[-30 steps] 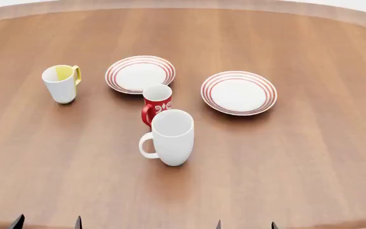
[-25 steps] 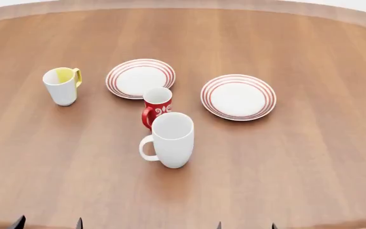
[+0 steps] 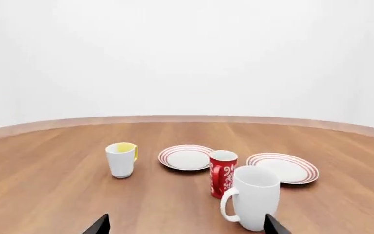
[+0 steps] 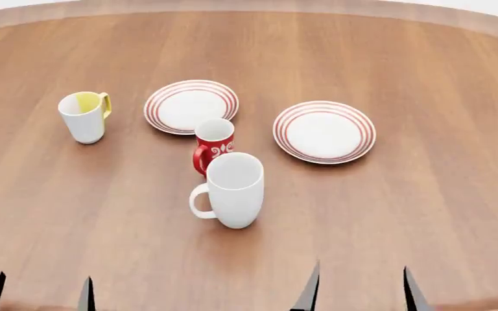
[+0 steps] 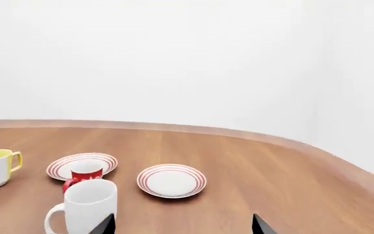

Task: Put the white mug on the left plate.

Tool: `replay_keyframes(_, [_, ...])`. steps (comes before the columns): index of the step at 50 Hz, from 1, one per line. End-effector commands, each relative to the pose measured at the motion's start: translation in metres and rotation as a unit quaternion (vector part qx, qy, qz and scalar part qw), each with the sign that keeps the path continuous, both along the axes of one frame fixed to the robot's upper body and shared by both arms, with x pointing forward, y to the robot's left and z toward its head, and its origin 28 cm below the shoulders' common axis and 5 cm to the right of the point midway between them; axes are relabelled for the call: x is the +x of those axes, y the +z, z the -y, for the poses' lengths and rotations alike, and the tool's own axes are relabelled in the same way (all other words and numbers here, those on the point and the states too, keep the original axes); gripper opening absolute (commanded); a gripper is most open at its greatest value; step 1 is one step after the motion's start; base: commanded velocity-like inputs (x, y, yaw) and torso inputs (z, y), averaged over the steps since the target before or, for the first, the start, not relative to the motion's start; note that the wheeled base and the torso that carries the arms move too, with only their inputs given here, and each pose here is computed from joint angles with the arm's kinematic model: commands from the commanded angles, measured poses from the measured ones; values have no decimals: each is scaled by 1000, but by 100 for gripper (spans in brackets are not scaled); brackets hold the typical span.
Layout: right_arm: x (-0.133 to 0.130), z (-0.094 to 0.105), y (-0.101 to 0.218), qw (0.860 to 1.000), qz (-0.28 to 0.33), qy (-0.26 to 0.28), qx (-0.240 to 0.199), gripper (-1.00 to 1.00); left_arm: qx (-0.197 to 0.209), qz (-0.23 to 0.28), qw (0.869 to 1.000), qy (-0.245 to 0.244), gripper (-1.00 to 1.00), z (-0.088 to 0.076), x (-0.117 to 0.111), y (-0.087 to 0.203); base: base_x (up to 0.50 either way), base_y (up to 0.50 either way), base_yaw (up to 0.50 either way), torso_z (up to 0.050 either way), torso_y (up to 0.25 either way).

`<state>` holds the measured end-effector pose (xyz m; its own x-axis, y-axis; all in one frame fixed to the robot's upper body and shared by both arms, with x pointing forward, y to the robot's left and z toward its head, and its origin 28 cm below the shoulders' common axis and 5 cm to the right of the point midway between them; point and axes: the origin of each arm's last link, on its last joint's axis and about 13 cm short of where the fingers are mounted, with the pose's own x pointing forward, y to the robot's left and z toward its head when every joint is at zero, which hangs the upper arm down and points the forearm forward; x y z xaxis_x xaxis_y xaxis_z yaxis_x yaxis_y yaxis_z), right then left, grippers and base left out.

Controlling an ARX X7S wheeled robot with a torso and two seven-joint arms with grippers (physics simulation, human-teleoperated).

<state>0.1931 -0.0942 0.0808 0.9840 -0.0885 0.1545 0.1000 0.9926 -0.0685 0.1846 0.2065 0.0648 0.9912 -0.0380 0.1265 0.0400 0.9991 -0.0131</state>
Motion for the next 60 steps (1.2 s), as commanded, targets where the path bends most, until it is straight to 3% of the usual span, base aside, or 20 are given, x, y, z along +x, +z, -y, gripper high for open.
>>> replay_keyframes(1, [-28,0,68,996,88,-14,-26,100,-4,61,998,-8,100,-1,-19,38,0,0,0,0,0])
replay_keyframes(11, [-32,-1,74,995,101,-12,-25,100,-17,65,998,-4,100,-4,-23,48,0,0,0,0,0])
replay_keyframes(23, [-25,-1,67,997,66,-20,-20,100,-20,64,998,-6,100,-2,-25,49,0,0,0,0,0])
replay_keyframes(60, [-25,3,65,997,64,-40,9,100,-18,66,997,-42,100,1,-31,48,500,18,0,0,0])
